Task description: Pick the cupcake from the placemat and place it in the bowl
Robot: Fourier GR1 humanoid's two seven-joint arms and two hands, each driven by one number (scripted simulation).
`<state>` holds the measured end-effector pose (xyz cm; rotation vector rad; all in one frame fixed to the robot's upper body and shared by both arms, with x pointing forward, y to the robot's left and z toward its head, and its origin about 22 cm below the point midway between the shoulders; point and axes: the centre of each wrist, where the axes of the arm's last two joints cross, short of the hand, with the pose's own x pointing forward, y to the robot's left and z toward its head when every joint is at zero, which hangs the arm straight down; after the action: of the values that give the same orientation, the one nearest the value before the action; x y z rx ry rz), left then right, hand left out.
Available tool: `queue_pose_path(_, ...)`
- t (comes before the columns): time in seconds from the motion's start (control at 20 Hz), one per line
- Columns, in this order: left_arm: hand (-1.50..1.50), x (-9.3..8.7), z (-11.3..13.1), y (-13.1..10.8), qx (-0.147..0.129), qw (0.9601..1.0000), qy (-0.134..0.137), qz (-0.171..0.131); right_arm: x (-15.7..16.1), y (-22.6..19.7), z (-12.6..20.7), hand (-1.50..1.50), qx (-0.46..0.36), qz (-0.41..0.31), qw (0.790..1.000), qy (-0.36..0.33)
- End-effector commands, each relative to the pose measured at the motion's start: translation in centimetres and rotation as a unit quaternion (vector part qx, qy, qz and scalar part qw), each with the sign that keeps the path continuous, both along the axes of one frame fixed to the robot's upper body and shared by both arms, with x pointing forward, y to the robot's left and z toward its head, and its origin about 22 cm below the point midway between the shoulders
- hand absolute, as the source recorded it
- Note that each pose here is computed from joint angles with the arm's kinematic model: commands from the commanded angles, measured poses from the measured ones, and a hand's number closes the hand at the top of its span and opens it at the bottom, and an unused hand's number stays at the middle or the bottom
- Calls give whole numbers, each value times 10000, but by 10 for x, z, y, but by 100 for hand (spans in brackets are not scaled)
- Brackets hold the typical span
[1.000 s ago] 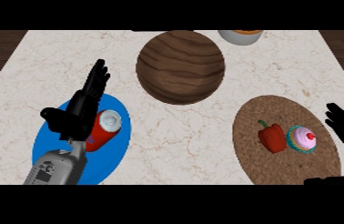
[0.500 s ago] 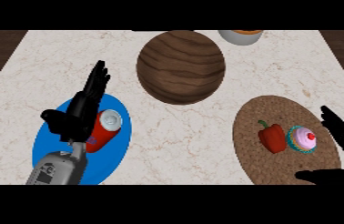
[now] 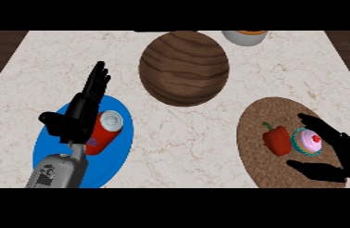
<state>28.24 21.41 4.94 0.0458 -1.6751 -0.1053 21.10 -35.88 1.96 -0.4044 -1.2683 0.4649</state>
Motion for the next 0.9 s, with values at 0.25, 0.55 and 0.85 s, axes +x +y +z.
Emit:
queue_pose_path(0.25,0,-2,-5,-7,100,9992,357,148,5,11,-10,150,-632,950,9933,-182)
queue_pose_path(0.55,0,-8,-30,-10,148,9992,345,105,-12,21,-21,150,-51,925,9951,-345)
queue_pose_path(0.85,0,1,-14,-15,101,9990,343,-273,10,225,10,150,472,3771,9200,-958)
